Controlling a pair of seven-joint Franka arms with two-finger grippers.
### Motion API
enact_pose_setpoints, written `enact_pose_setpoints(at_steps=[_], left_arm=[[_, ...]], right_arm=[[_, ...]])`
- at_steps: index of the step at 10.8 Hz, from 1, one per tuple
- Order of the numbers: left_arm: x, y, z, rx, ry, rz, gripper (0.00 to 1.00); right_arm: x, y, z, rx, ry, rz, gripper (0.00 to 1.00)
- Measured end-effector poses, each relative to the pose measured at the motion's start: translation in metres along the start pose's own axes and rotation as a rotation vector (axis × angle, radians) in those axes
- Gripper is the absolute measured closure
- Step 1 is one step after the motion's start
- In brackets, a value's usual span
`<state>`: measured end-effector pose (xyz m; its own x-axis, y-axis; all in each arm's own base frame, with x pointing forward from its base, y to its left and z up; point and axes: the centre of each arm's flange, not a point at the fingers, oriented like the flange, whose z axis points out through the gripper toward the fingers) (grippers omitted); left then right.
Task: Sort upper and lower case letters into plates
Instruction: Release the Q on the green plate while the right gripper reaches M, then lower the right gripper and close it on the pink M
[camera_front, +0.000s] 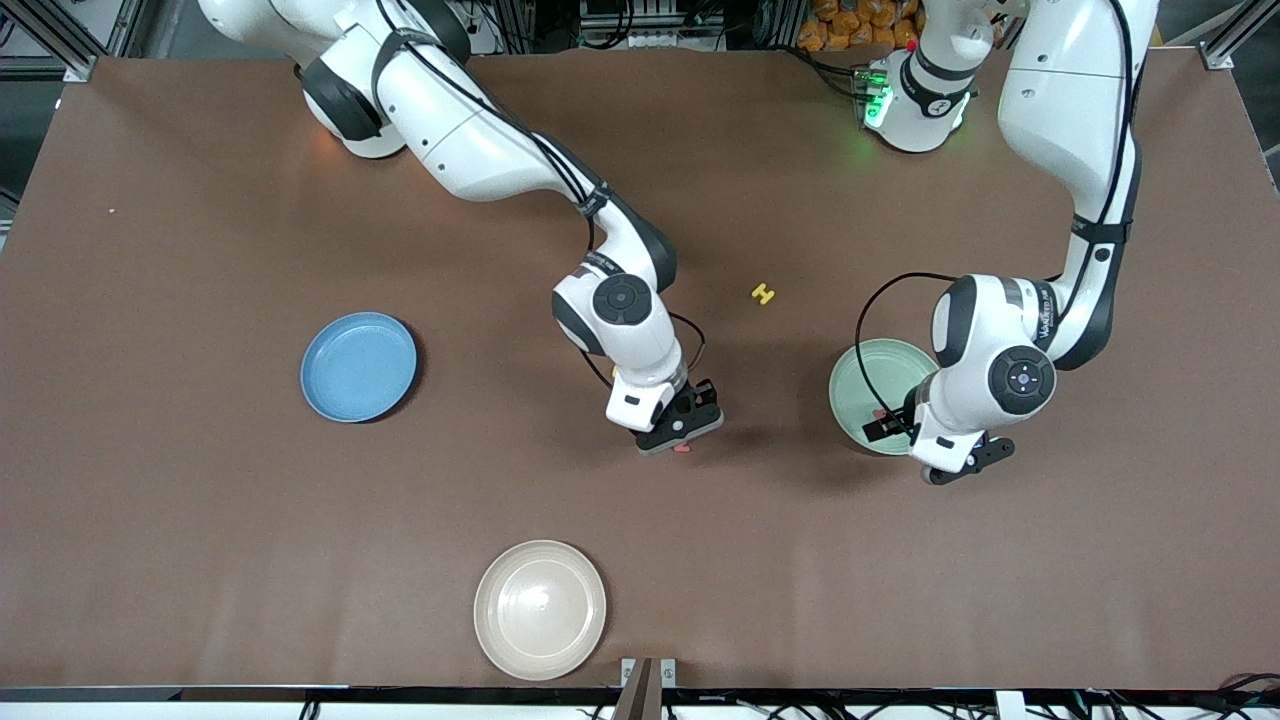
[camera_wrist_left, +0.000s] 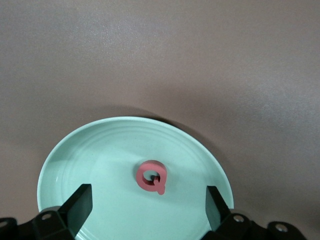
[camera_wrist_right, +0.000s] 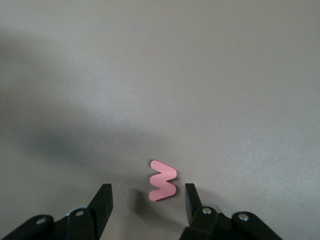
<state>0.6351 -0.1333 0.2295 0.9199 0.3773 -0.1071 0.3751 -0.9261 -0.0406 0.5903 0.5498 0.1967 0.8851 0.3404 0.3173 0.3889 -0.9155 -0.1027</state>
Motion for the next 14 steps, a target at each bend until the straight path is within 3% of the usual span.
enact_pose_setpoints(at_steps=[6, 14], left_arm=[[-0.003, 0.004, 0.001, 0.0, -0.001, 0.0, 0.0], [-0.001, 0.005, -0.002, -0.003, 0.004, 0.0, 0.0]], right_arm=[[0.0, 0.009, 0.014, -0.026, 0.043, -0.089, 0.33], [-0.005, 0.005, 0.024, -0.03, 0.048, -0.107, 0.35]])
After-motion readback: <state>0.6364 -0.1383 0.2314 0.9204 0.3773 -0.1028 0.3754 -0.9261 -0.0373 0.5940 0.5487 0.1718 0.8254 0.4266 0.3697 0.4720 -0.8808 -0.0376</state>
